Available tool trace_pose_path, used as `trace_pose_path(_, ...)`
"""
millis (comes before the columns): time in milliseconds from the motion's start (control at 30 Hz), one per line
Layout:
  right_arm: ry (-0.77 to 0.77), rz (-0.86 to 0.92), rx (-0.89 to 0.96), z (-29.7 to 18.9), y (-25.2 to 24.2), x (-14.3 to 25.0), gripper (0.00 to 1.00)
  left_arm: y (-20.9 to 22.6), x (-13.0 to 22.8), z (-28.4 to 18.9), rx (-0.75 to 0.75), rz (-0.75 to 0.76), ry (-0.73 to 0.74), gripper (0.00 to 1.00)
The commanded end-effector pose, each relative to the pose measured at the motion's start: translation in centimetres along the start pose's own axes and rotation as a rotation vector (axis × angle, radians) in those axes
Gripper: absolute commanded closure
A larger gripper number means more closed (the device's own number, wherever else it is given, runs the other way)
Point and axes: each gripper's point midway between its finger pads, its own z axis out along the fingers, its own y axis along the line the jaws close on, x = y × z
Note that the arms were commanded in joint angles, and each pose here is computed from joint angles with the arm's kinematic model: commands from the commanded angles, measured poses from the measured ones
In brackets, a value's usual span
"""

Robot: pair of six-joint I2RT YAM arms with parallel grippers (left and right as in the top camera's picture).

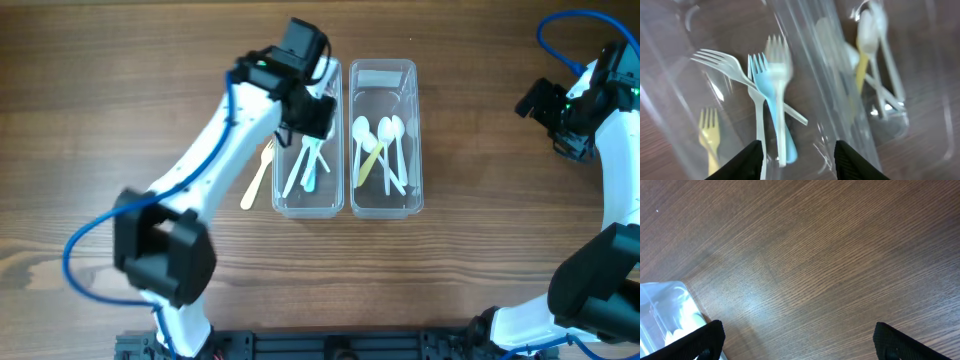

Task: Pack container
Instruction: 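Carry the white fork into the left container and release, then grasp the yellow fork on the table with the left gripper and lift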

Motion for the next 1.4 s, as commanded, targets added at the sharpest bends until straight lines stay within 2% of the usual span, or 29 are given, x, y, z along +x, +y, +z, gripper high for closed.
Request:
trace_pose_path(0, 0.016, 0.005, -0.009, 0.4, 0.1, 0.4, 0.05, 1.0, 0.3, 2.3, -0.033, -0.008, 0.033, 0.65)
trace_pose_path(67, 0.015, 0.005, -0.009, 0.4, 0.1, 0.4, 0.05, 1.3, -0.5, 0.7, -0.036, -0.029, -0.008, 0.69)
trace_pose_path(200, 0.015, 0.005, -0.009, 0.4, 0.1, 0.4, 0.05, 2.9, -1.9, -4.5, -0.082, -0.077, -0.123, 0.68)
trace_pose_path(267, 0.015, 0.005, -0.009, 0.4, 0.1, 0.4, 0.04, 5.0, -1.8, -7.4, -0.16, -0.107, -0.173, 0.61)
trace_pose_path(333, 0.015, 0.004, -0.009, 0.4, 0.1, 0.3, 0.05, 7.2, -0.9, -8.2, -0.202, -0.15, -0.153, 0.54)
trace_pose_path(433, 0.015, 0.005, -0.009, 0.4, 0.1, 0.4, 0.04, 10.2, 1.4, -6.1, -0.231, -0.215, -0.054, 0.54)
trace_pose_path(600, 0.016, 0.005, -0.008, 0.4, 0.1, 0.4, 0.04, 13.9, 6.9, 1.3, -0.248, -0.236, 0.128, 0.56)
trace_pose_path(700, 0.016, 0.004, -0.008, 0.4, 0.1, 0.4, 0.05, 14.3, 9.1, 3.9, -0.236, -0.155, 0.179, 0.6)
trace_pose_path(800, 0.016, 0.005, -0.009, 0.4, 0.1, 0.4, 0.05, 13.7, 9.9, 5.3, -0.187, -0.066, 0.184, 0.6)
trace_pose_path(967, 0.016, 0.005, -0.008, 0.4, 0.1, 0.4, 0.05, 13.2, 10.8, 6.6, -0.153, -0.067, 0.18, 0.59)
trace_pose_path(1067, 0.016, 0.004, -0.009, 0.4, 0.1, 0.4, 0.05, 11.5, 11.7, 7.9, -0.046, 0.003, 0.176, 0.59)
trace_pose_path(1367, 0.016, 0.005, -0.008, 0.4, 0.1, 0.4, 0.05, 10.6, 12.3, 8.2, 0.004, 0.053, 0.187, 0.55)
